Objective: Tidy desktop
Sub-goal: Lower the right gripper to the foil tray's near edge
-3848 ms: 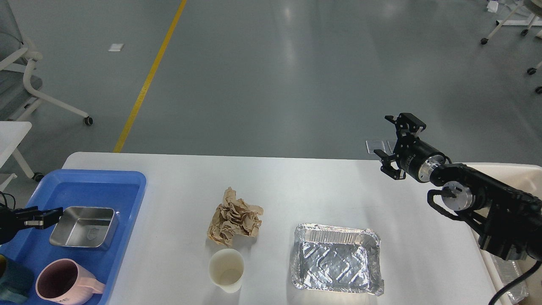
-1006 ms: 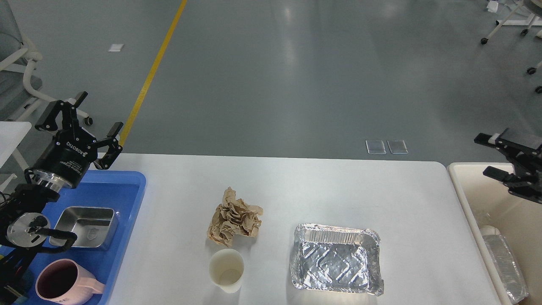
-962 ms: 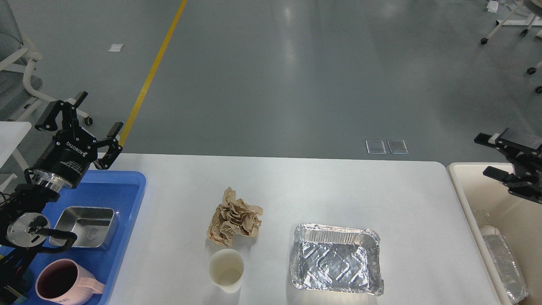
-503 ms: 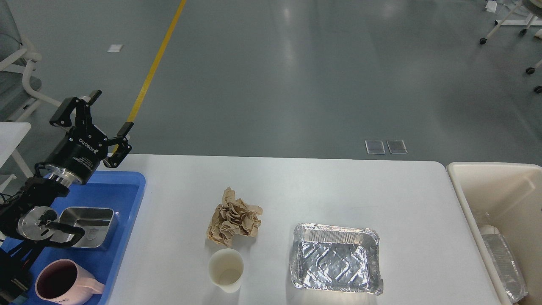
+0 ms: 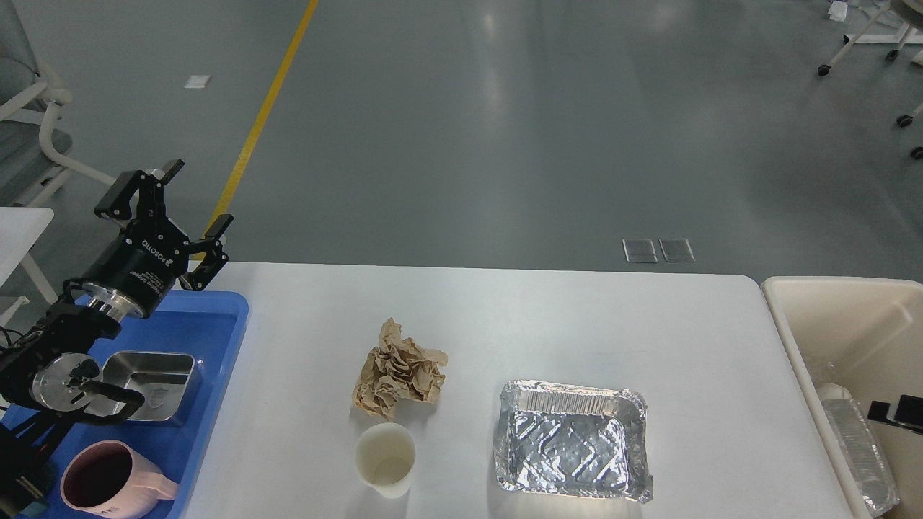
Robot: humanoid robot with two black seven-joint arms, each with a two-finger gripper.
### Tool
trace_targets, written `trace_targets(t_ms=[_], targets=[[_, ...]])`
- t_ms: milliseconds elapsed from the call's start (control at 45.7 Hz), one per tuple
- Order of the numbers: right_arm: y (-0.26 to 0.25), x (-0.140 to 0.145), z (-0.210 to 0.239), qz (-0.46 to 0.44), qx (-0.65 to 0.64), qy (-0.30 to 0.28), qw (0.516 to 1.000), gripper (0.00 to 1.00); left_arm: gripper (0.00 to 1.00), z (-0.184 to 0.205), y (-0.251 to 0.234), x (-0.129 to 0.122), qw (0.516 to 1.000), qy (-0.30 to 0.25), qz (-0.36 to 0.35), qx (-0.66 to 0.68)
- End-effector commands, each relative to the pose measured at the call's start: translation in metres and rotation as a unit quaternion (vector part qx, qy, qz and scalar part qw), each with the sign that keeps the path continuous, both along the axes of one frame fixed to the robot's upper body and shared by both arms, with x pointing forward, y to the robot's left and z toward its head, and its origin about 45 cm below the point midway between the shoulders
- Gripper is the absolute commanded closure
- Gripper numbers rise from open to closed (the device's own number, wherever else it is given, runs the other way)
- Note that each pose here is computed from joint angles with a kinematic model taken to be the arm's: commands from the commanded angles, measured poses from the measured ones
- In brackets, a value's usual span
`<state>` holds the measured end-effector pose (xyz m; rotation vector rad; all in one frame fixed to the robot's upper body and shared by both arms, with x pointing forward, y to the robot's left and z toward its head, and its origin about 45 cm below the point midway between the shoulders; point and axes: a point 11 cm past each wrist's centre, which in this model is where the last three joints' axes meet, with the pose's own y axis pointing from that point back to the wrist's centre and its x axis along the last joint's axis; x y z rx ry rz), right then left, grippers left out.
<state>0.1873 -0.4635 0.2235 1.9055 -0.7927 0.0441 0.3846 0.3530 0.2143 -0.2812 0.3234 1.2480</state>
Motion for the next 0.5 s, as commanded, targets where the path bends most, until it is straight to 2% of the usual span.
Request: trace_targets(t_ms=[0, 328, 481], targets=[[0.013, -0.001, -0.031, 0.018, 0.004, 0.017, 1.0, 0.0, 0.03, 0.006, 0.011, 0.0, 1.0, -0.004, 0.006, 0.012], [0.05, 0.019, -0.101, 0.039, 0.039, 0.036, 0.998, 0.0, 0.03, 0.017, 0.027, 0.0, 0.999, -0.015, 0.016, 0.025], [0.067, 0.024, -0.12, 0.045, 0.055, 0.041, 0.997, 0.0, 0.03, 0.018, 0.029, -0.001, 0.999, -0.016, 0.017, 0.027]])
